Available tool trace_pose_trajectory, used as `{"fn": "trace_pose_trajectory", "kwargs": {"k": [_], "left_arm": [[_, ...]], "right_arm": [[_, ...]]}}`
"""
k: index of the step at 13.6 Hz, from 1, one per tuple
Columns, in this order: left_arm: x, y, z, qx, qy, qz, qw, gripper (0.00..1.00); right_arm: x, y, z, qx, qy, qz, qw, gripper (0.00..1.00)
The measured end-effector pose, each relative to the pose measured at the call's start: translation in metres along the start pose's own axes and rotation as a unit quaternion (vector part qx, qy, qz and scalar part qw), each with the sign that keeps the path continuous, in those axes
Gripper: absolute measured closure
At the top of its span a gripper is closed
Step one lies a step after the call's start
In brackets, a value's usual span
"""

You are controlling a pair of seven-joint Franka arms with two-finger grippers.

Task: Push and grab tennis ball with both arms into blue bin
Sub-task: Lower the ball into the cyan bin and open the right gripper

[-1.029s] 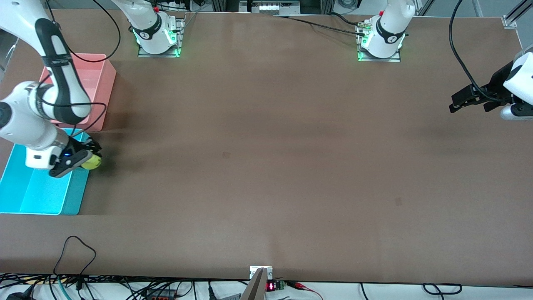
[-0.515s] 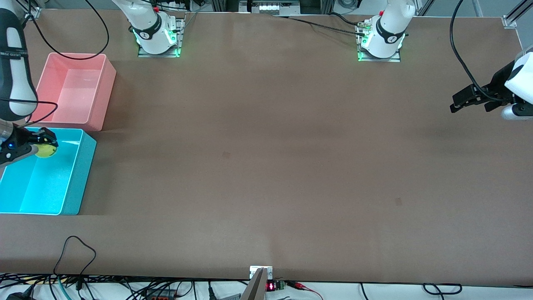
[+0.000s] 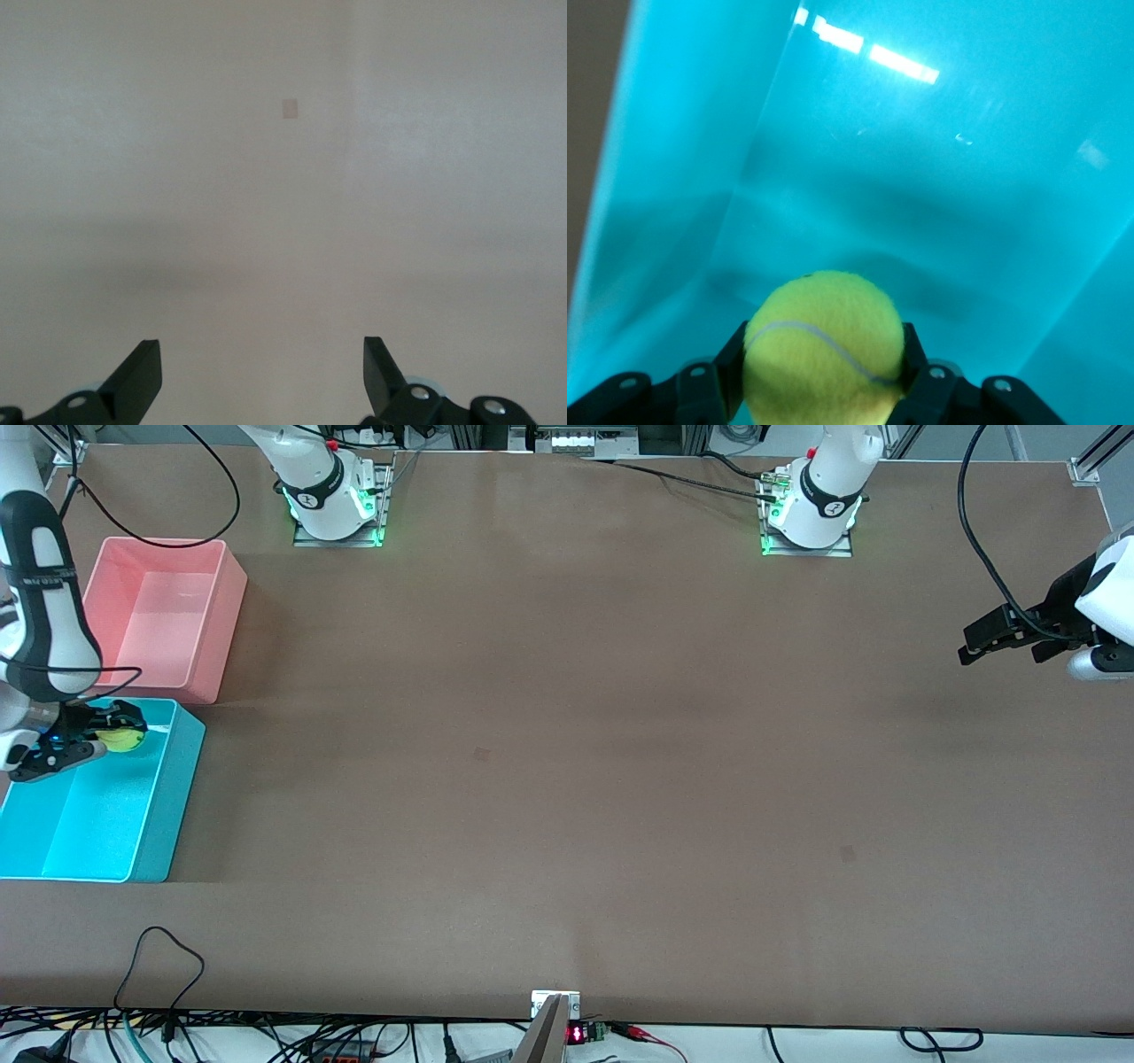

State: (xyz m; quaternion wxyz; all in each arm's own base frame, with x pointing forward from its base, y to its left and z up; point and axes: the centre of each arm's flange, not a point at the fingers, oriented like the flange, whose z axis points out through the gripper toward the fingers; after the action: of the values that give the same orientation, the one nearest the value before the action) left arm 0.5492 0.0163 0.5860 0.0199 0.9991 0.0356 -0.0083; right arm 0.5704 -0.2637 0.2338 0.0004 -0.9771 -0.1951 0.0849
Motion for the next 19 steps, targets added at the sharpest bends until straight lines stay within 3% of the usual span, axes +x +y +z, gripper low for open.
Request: {"fn": "trace_pose_trajectory", "kwargs": {"k": [8,12,16,19], "left_arm": [[0.001,-0.005,-0.003,0.0,0.003,-0.005,1.0,0.0],[0.001,-0.006,-0.004,0.0,0.004,-0.005,1.0,0.0],[0.001,-0.006,-0.004,0.0,0.004,-0.005,1.0,0.0],[0.001,-0.003,-0.005,0.0,0.005,-0.003,1.0,0.0]], "right_arm": [[-0.008,0.011,0.032,0.005,-0.007,0.012,1.0,0.32],[-0.008,0.011,0.031,0.005,-0.004,0.014,1.0,0.0],[-0.005,0.012,0.027,0.003,0.0,0.015,1.0,0.0],[0.002,0.01,0.001,-0.008,0.019,0.012,1.0,0.0]]}}
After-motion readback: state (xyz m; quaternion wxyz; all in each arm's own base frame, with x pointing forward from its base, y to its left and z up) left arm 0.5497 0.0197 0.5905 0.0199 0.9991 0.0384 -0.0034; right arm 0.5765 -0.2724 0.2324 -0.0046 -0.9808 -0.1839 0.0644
